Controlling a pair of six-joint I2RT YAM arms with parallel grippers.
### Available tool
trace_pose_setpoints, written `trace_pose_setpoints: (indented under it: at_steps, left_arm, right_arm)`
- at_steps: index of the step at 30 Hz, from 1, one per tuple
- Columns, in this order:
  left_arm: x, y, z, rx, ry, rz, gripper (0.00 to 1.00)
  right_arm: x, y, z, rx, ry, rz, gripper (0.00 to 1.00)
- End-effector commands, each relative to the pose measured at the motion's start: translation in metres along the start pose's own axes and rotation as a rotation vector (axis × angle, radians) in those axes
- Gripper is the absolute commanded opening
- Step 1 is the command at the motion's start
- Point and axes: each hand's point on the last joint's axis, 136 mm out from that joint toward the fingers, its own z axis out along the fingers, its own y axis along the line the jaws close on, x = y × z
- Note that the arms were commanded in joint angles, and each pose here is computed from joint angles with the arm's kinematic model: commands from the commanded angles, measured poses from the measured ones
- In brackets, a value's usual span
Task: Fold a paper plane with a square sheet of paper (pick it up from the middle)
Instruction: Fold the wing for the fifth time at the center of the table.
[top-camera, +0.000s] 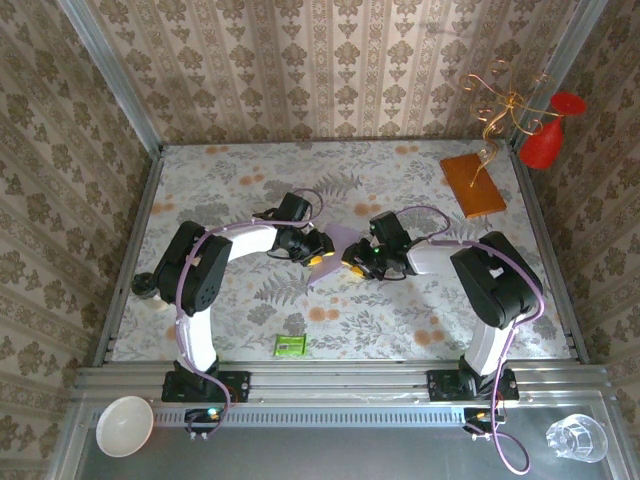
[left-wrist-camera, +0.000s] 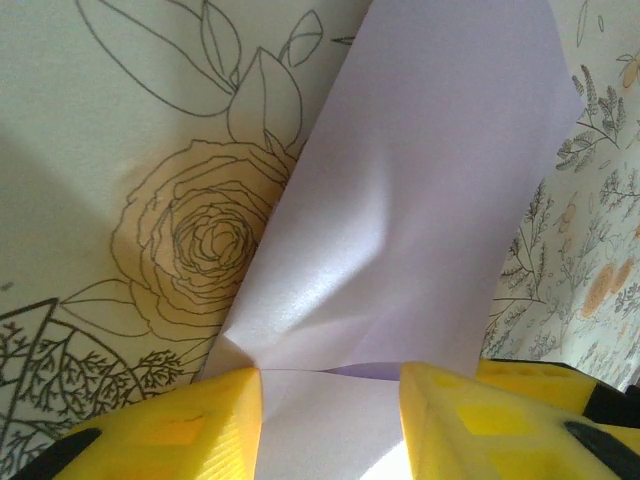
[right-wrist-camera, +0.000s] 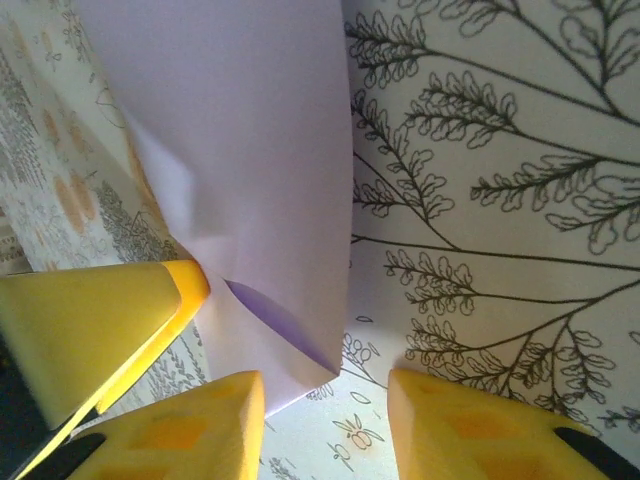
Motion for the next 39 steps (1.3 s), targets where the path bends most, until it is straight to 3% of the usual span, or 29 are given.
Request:
trace_pose_setpoints:
  at_steps: [1,8,22,27,33,39]
  left_arm:
    - [0.006,0.016,0.006,-0.036,0.025,-0.042,0.4]
    - [0.006,0.016,0.005,-0.034,0.027,-0.041,0.35]
    - [0.002,0.01,-0.002,-0.017,0.013,-0.033,0.34]
    - [-0.001,0.003,-0.009,-0.003,-0.002,-0.016,0.34]
    - [-0.003,-0.013,-0.031,0.011,-0.073,0.107,0.41]
    - [0.01,-0.024,-0.046,-0.05,-0.134,0.376,0.54]
  right_arm:
    - [-0.005,0.007,0.007,-0.032,-0.013,0.003,0.37]
    - [-0.009,0.016,0.011,-0.079,-0.02,0.005,0.3]
    - [-0.01,0.025,0.013,-0.139,-0.019,-0.007,0.24]
    - [-0.011,0.024,0.011,-0.131,-0.028,-0.003,0.14]
    - [-0.017,0.031,-0.001,-0.139,-0.064,-0.002,0.04]
    - [-0.026,0.036,-0.02,-0.139,-0.094,0.036,0.01]
